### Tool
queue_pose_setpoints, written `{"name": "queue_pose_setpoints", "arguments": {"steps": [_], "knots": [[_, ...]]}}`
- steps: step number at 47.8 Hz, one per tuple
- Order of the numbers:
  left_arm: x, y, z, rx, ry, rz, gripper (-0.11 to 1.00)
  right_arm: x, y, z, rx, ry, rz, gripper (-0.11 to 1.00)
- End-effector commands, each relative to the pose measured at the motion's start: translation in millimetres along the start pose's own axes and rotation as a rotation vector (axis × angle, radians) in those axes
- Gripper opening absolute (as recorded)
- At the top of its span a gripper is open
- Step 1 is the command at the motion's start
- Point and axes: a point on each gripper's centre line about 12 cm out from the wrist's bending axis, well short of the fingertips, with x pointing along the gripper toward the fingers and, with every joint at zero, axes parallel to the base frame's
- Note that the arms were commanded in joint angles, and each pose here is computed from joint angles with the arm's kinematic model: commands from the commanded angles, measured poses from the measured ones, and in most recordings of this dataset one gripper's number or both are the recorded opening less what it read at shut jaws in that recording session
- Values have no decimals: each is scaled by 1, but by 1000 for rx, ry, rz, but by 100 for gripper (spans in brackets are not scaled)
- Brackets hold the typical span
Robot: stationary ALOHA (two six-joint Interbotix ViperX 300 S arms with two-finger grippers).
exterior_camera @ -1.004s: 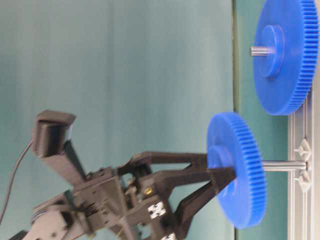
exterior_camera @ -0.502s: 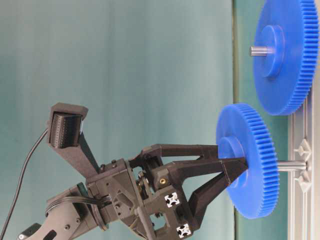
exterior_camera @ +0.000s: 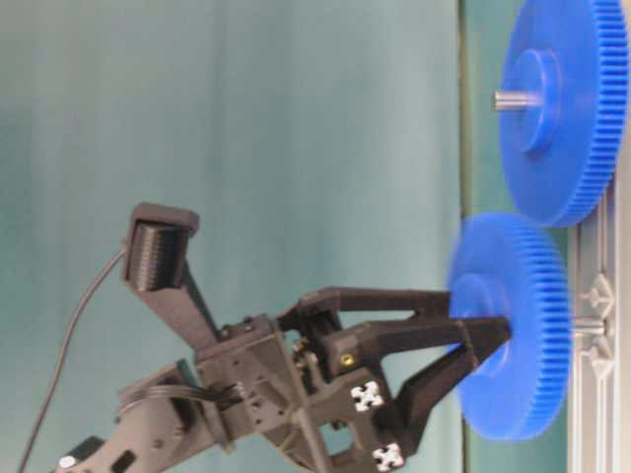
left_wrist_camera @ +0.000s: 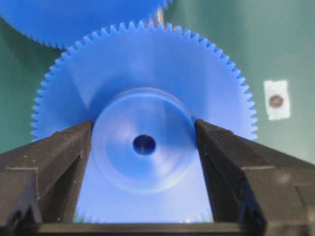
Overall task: Insert the small gear onto the shaft.
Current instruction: 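Align the gear's bore with the shaft and lower it, meshing with the large gear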
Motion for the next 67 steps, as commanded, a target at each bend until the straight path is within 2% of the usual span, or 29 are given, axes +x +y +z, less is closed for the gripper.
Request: {"name": "queue_pose_setpoints", "arguments": {"steps": [1, 15, 31, 46, 53, 61, 67], "knots": [[-1, 6, 1, -11, -8, 12, 71, 0, 0, 4, 12, -10, -2, 11], [-2, 9, -4, -19, 31, 6, 71, -1, 0, 5, 11, -15, 1, 11], [-22, 13, -10, -26, 87, 2, 71, -1, 0, 5, 12, -17, -1, 11], [-12, 15, -6, 28, 100, -4, 71, -1, 0, 5, 13, -19, -3, 11], [-10, 23, -6, 27, 114, 0, 71, -1, 0, 6, 13, -21, -3, 11], [-12, 25, -3, 57, 128, -6, 71, -1, 0, 5, 14, -21, -3, 11], [-12, 24, -5, 55, 140, -10, 71, -1, -1, 5, 14, -21, -3, 11]]}}
